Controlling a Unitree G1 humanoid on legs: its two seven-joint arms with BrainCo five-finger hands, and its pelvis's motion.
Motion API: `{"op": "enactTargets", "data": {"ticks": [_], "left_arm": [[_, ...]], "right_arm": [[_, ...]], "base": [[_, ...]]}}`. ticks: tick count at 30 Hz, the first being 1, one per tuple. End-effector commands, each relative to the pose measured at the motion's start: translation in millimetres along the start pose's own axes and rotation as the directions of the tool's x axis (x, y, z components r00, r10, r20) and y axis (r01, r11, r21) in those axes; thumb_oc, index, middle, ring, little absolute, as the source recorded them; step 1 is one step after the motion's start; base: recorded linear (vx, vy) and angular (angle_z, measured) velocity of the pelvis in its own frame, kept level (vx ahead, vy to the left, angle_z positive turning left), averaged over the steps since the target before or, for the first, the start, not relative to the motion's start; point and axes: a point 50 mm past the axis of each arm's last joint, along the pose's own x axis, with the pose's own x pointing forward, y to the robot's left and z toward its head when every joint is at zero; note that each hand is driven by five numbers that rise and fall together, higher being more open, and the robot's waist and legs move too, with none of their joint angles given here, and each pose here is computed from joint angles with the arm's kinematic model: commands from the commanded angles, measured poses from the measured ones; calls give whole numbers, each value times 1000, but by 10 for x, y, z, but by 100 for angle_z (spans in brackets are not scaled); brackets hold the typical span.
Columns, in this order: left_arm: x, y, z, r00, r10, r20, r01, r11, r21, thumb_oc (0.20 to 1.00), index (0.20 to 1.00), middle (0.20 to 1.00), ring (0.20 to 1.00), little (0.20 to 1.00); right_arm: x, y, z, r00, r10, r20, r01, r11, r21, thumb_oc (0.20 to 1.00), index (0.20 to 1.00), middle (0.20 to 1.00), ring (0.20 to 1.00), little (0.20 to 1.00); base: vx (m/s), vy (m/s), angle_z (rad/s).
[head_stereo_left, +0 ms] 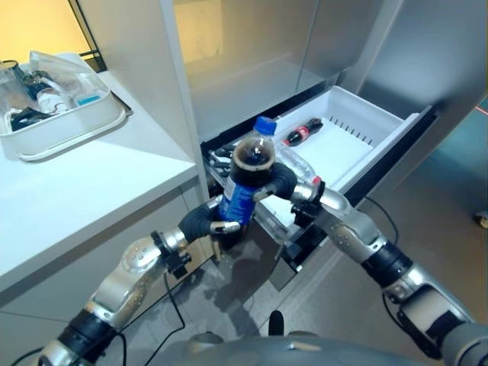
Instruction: Take the drinks into the refrigerator
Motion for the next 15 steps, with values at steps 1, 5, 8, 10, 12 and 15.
{"op": "enactTargets", "data": {"ticks": [1,5,8,10,12,15], "left_arm": [[301,-95,426,970,-134,204,112,987,117,200,200,200,200,200],[309,-83,407,972,-130,194,109,987,119,200,200,200,200,200],[313,-71,394,974,-122,190,101,988,120,200,200,200,200,200],[315,-67,392,975,-119,190,97,988,122,200,200,200,200,200],[317,-65,390,975,-118,190,95,988,123,200,200,200,200,200],[314,-64,384,975,-116,189,93,988,126,200,200,200,200,200]], "right_arm": [[302,34,392,982,69,178,-67,998,-15,1000,1000,1000,1000,1000],[329,55,398,975,64,214,-73,997,36,1000,1000,1000,1000,1000],[347,101,386,970,79,229,-99,992,76,1000,1000,1000,1000,1000],[355,132,377,968,92,232,-116,989,94,1000,1000,1000,1000,1000],[367,167,371,966,111,234,-139,984,109,1000,1000,1000,1000,1000],[384,229,383,958,148,245,-183,975,125,319,319,319,319,319]], "base": [[0,0,0],[0,0,0],[0,0,0],[0,0,0],[0,0,0],[0,0,0]]}}
